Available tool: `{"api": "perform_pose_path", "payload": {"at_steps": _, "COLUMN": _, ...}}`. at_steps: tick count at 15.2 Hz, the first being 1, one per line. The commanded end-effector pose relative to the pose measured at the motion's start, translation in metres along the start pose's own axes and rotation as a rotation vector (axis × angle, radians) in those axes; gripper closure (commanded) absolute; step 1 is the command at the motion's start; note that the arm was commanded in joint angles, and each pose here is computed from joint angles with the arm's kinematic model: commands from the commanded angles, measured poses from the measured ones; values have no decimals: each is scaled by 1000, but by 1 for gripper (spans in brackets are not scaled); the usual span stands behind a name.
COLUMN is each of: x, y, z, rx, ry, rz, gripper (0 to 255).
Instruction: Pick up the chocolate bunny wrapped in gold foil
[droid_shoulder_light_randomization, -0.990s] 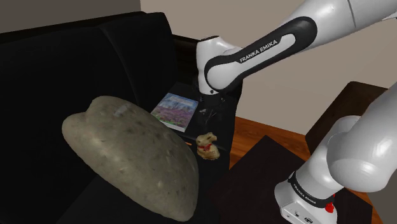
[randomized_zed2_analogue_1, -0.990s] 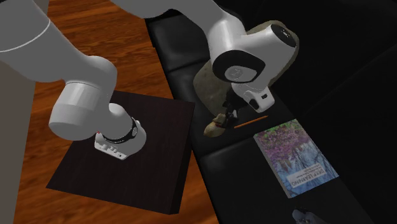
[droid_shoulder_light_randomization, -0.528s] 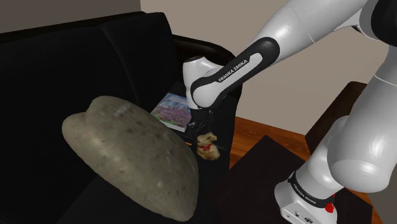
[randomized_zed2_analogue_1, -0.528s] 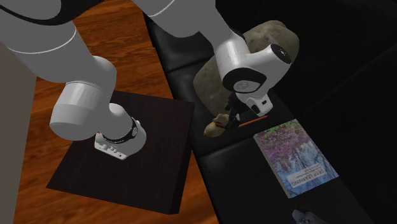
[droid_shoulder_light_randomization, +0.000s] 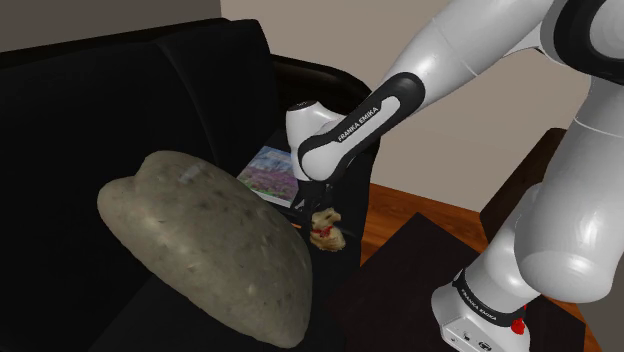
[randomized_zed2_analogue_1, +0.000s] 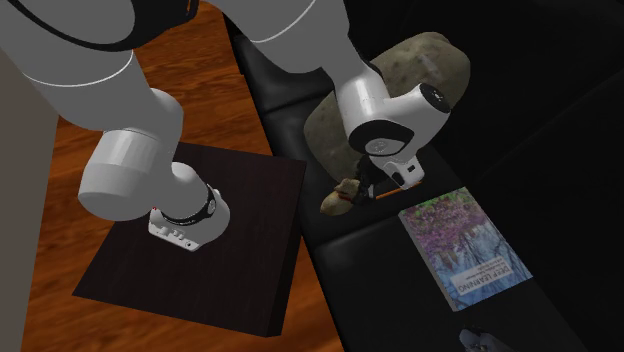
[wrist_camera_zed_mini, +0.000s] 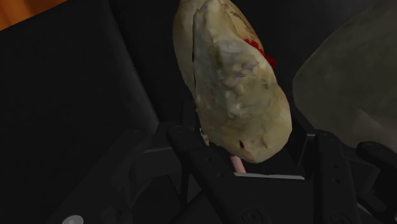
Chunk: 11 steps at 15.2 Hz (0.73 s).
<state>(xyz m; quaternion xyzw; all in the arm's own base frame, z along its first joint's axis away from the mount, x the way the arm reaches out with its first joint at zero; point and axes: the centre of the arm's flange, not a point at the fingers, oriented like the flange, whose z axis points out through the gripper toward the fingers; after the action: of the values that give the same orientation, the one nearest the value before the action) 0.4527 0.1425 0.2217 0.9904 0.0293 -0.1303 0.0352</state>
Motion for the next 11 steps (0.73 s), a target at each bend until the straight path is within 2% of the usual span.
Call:
{"api": "perform_pose_path", "payload": {"at_steps": 1, "x": 0, "y": 0, "z": 1, "rx": 0, "ry": -1, "rz": 0, "gripper": 255}}
{"api": "perform_pose_path", "payload": {"at_steps": 8, "x": 0, "y": 0, "z": 1, "rx": 0, "ry": -1, "rz": 0, "gripper": 255}}
{"api": "perform_pose_path", "payload": {"at_steps": 11, "x": -4, "y": 1, "z": -15, "rx": 0, "ry": -1, "rz": 0, "gripper": 255}}
